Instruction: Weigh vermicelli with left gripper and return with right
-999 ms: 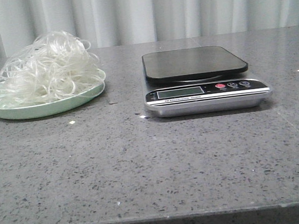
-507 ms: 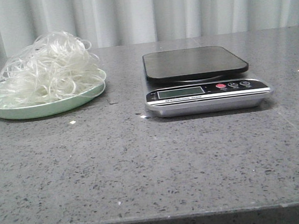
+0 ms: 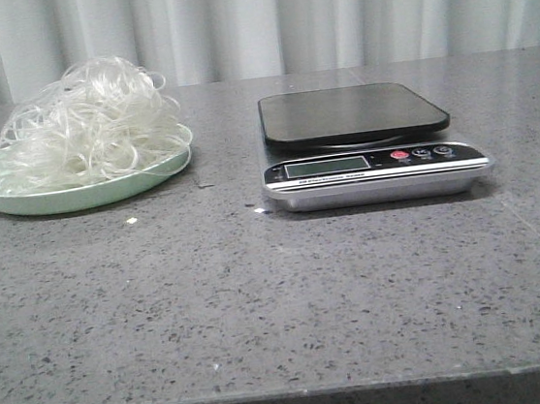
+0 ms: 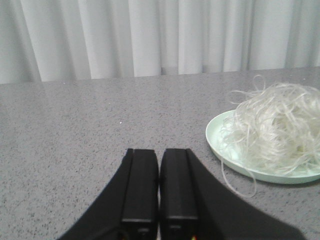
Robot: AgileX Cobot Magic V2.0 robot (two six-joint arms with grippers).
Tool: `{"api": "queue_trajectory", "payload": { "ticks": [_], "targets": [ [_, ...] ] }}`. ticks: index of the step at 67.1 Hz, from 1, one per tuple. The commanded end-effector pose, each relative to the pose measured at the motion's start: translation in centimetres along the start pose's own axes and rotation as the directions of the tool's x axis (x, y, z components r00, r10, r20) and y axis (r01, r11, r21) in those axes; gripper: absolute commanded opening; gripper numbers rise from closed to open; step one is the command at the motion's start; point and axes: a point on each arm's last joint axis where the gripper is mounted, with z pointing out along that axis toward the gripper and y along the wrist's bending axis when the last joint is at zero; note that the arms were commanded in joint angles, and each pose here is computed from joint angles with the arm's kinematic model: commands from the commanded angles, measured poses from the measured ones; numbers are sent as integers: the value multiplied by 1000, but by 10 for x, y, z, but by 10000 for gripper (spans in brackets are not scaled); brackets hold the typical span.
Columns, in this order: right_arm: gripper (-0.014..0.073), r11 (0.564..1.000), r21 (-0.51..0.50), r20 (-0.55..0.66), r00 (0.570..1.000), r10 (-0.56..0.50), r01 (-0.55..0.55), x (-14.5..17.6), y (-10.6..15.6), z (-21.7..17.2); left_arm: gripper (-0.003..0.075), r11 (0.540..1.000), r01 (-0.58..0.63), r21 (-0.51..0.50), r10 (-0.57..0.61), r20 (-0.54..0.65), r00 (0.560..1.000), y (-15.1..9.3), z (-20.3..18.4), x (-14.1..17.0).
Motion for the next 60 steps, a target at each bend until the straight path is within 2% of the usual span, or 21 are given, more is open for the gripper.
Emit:
{"api": "queue_trajectory", "payload": {
  "ticks": [1, 21, 25, 60],
  "targets": [
    [151, 1000, 14, 117, 993, -16, 14, -18, -1, -2, 136, 1000, 13, -11, -12, 117, 993, 0, 1, 2],
    [151, 1000, 14, 117, 993, -16, 14, -18, -1, -2, 136, 1000, 16, -25, -12, 170, 985, -2, 12, 59],
    [151, 1000, 14, 117, 993, -16, 14, -18, -1, -2, 136, 1000, 16, -21, -12, 137, 991, -2, 11, 60],
    [151, 1000, 13, 115, 993, -16, 14, -18, -1, -1, 136, 1000, 16, -22, -12, 141, 990, -2, 11, 61]
  ]
}}
